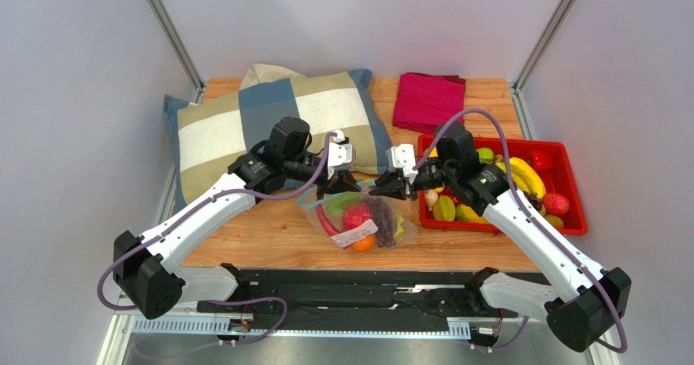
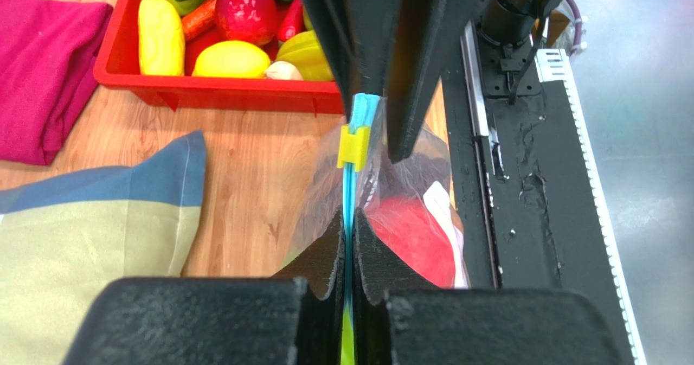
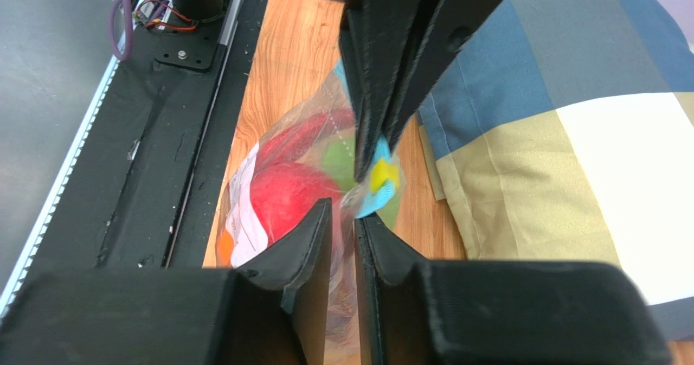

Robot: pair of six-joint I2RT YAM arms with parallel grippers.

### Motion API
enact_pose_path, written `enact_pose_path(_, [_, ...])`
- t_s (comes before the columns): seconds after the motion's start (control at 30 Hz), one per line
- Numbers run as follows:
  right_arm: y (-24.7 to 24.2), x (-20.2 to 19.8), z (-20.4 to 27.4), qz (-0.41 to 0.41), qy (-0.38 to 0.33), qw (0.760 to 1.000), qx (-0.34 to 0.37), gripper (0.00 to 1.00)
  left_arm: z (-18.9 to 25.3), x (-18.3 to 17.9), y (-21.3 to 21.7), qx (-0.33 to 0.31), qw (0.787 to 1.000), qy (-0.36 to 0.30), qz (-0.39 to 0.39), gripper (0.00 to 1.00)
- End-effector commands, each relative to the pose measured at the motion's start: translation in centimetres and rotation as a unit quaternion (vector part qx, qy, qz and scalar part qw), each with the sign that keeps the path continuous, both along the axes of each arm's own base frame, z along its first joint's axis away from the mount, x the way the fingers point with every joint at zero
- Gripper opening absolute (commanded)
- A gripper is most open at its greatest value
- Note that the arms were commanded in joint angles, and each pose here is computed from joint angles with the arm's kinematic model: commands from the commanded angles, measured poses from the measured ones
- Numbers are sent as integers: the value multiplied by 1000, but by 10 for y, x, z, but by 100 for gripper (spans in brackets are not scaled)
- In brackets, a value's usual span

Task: Place the food in the zip-top bag and seal the zipper
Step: Zip the zipper food storage bag at the center of the board.

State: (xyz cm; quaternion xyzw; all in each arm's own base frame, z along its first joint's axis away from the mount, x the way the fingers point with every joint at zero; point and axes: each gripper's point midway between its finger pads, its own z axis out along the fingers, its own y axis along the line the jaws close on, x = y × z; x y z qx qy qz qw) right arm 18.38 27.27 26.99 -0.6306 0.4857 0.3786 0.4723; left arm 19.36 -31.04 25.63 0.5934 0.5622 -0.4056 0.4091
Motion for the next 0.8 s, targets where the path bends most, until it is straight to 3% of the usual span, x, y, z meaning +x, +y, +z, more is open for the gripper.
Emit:
enact_pose_path(0.0, [3, -6, 23, 27, 2, 1000, 3, 21, 22, -9, -1, -23, 998, -59, -30, 0])
enact_pose_path(0.07, [3, -5, 21, 29, 5, 1000, -2, 21, 22, -9, 0, -22, 998, -59, -29, 0])
enact_pose_path(0.2, [5, -2, 17, 31, 6, 999, -5, 0, 22, -7, -1, -20, 998, -61, -25, 0])
enact_pose_path(0.37, [4, 0, 14, 28, 0, 1000, -11, 0, 25, -4, 2, -20, 998, -58, -7, 0])
enact_pose_path(0.5, [4, 2, 15, 23, -11, 1000, -4, 0, 45, 1, -1, -52, 996, -71, 15, 20])
enact_pose_path(0.6, [5, 2, 16, 21, -7, 1000, -3, 0, 56, 0, -5, -67, 995, -67, 17, 29])
enact_pose_path(0.77, [5, 4, 17, 16, -9, 1000, -1, 0, 60, -7, -11, -72, 994, -81, 0, 35])
